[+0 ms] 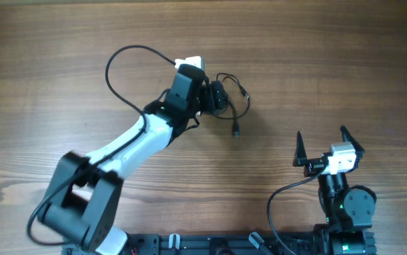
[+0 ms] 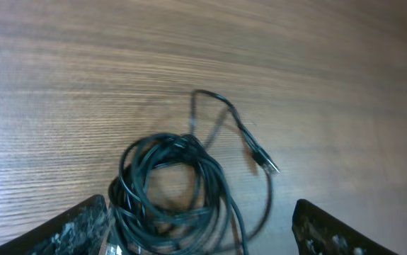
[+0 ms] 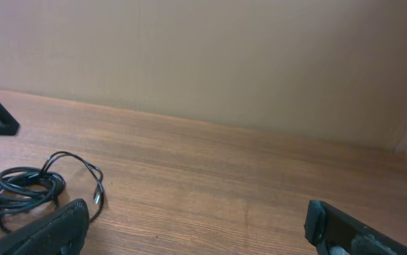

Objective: Untangle cables
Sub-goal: 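Reach the left gripper forward to the black cable bundle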

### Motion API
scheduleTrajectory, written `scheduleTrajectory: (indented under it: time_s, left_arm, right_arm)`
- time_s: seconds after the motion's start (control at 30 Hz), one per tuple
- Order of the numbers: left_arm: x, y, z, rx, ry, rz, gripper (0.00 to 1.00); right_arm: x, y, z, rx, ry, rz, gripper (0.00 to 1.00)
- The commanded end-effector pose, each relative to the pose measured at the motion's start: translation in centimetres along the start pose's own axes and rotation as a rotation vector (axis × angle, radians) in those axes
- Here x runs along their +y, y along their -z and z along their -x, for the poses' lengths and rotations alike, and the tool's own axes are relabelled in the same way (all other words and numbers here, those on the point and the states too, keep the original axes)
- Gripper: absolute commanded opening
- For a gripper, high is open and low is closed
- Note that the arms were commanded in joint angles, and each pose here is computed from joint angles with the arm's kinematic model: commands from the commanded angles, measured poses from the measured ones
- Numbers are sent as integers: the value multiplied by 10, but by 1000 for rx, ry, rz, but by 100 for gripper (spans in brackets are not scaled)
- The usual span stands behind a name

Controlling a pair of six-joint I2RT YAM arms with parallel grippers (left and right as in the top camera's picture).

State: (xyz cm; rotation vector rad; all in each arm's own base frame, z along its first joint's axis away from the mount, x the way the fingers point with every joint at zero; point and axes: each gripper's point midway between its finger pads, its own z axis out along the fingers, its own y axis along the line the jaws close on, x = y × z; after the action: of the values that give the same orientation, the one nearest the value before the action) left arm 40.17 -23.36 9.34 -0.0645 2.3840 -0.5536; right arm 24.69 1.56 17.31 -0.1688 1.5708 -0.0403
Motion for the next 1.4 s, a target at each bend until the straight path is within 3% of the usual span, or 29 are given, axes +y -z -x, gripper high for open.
scheduleTrajectory:
  time_s: [0.0, 0.07, 0.27, 0.3, 0.33, 0.43, 0.5, 0.73, 0.83, 0.97, 1.0, 1.07, 1.1, 1.13, 1.2, 1.3, 1.37]
  left_arm:
    - [13, -22, -2, -19, 129, 57, 85]
    - [23, -33, -9, -14, 128, 92, 84]
    - [47, -56, -34, 28, 122, 174, 62]
    - [49, -59, -37, 37, 121, 181, 57]
    - [53, -62, -43, 52, 120, 192, 41]
    - [58, -64, -49, 70, 112, 207, 12]
    - [63, -59, -40, 35, 112, 240, 4]
    - [56, -4, 9, -86, 191, 262, 4]
    - [65, 36, 17, -152, 454, 330, 4]
    - [83, 61, -18, -103, 832, 444, 4]
    - [86, 64, -29, -79, 906, 475, 12]
    - [90, 68, -48, -23, 982, 527, 44]
    - [91, 70, -54, 0, 980, 543, 65]
    - [94, 73, -58, 10, 972, 566, 72]
    - [96, 73, -58, 41, 867, 566, 75]
    - [96, 70, -47, 77, 588, 528, 76]
    - [103, 71, -39, 96, 378, 529, 71]
  right_arm:
    - [1, 0, 2, -10, 10, 4, 100]
    - [1, 0, 2, -10, 10, 4, 100]
    - [1, 0, 2, -10, 10, 4, 100]
    - [1, 0, 2, -10, 10, 4, 100]
    - [1, 0, 2, -10, 10, 4, 100]
    - [1, 0, 2, -10, 10, 4, 100]
    - [1, 0, 2, -10, 10, 4, 100]
    - [1, 0, 2, -10, 10, 4, 100]
    - [1, 0, 2, -10, 10, 4, 100]
    - [1, 0, 2, -10, 10, 4, 100]
    - [1, 0, 2, -10, 10, 4, 100]
    - [1, 0, 2, -10, 10, 4, 100]
    - [1, 0, 2, -10, 10, 4, 100]
    - [1, 0, 2, -10, 10, 4, 100]
    - [1, 0, 2, -10, 10, 4, 100]
    - [1, 0, 2, -10, 10, 4, 100]
    - [1, 0, 2, -10, 10, 4, 100]
